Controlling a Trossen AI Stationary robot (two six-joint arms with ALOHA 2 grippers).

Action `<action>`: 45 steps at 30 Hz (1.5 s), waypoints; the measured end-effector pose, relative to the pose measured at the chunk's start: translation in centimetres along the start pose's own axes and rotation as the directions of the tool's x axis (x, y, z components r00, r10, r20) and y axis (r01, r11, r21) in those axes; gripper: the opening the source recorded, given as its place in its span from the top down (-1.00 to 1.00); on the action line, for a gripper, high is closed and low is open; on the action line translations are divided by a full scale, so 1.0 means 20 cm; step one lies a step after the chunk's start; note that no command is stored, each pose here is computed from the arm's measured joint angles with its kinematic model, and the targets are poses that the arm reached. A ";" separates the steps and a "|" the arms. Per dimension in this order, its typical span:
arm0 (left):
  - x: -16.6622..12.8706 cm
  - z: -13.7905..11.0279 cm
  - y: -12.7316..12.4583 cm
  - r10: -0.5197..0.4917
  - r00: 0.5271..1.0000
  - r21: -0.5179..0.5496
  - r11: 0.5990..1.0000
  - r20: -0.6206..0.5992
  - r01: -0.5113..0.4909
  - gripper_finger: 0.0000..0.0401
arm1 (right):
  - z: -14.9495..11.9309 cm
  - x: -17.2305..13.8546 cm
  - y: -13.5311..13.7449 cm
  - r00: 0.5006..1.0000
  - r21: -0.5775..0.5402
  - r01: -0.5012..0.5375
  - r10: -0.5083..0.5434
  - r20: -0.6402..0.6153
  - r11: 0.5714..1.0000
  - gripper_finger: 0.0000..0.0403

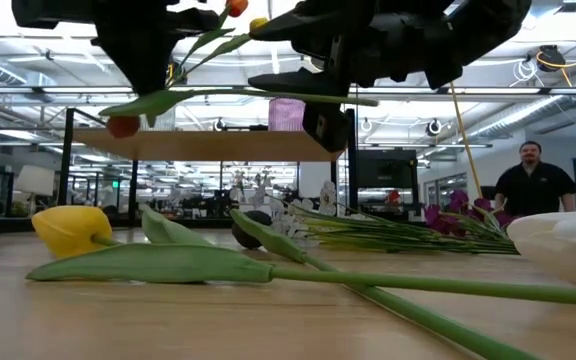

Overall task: Pick and place flowers into a vace then onto a shelf
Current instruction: Put the red flower into the transparent vase on the shelf

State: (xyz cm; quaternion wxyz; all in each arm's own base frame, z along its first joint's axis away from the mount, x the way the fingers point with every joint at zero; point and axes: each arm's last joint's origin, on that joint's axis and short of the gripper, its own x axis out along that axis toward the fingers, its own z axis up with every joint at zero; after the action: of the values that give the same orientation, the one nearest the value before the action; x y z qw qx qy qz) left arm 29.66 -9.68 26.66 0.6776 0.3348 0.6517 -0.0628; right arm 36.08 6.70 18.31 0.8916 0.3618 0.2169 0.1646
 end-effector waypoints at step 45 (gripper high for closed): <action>-0.02 0.07 0.00 0.148 0.983 0.258 0.951 0.108 -0.172 0.97 | 0.02 0.00 -0.01 0.987 0.163 0.096 -0.115 0.109 0.982 0.83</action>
State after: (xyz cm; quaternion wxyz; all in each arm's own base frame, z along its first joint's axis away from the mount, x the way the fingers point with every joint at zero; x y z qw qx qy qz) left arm 30.80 -10.56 26.94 0.6571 0.4716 0.5778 -0.1093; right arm 36.24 6.28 18.34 0.8790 0.4281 0.1951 0.0778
